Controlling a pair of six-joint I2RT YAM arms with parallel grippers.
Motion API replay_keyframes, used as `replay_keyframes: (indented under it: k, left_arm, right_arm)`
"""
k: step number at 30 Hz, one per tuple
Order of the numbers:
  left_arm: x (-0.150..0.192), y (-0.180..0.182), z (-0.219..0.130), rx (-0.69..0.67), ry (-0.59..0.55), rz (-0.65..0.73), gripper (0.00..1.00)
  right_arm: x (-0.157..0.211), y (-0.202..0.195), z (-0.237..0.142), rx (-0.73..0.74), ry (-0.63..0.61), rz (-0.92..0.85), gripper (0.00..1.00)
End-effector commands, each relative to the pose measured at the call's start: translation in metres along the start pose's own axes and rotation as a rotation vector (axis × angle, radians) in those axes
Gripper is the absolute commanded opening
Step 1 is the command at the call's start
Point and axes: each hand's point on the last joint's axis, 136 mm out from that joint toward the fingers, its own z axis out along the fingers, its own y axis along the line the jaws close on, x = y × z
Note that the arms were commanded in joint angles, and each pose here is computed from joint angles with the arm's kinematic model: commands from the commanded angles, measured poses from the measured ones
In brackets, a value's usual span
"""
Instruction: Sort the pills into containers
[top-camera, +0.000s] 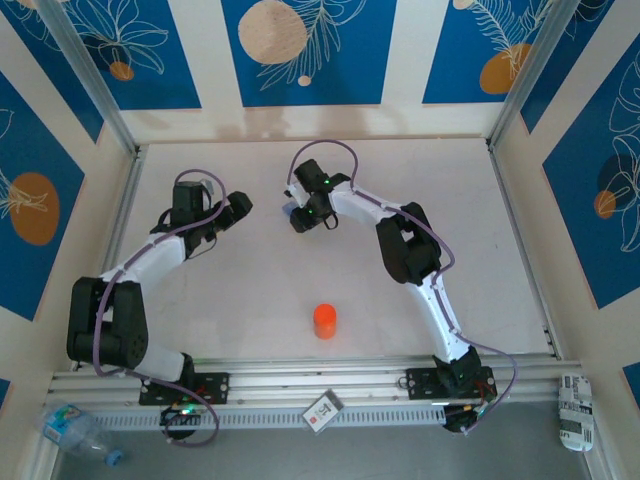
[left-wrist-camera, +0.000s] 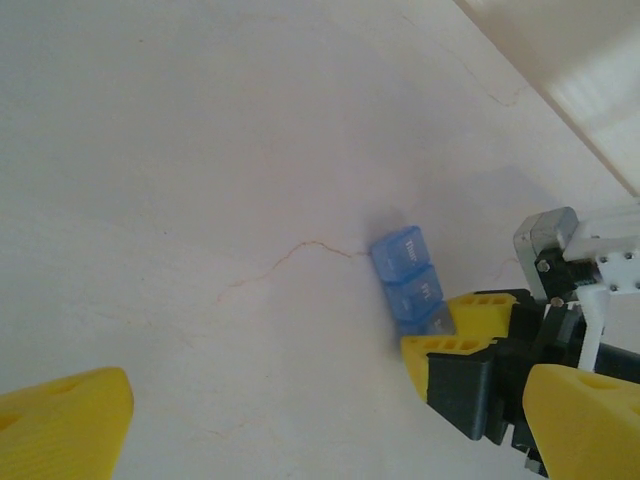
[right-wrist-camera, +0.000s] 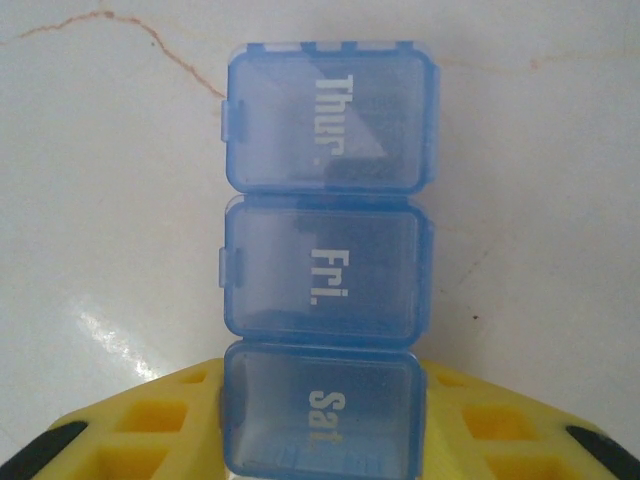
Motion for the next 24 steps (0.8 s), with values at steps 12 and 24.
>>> replay_keyframes:
  k: [12, 24]
  left_arm:
    - [-0.016, -0.084, -0.027, 0.378, -0.030, 0.033, 1.00]
    - [-0.017, -0.129, -0.036, 0.565, 0.001, -0.015, 1.00]
  right_arm:
    - [-0.040, 0.029, -0.086, -0.197, -0.208, 0.151, 0.30]
    - [-0.050, 0.061, -0.138, -0.263, -0.287, 0.159, 0.30]
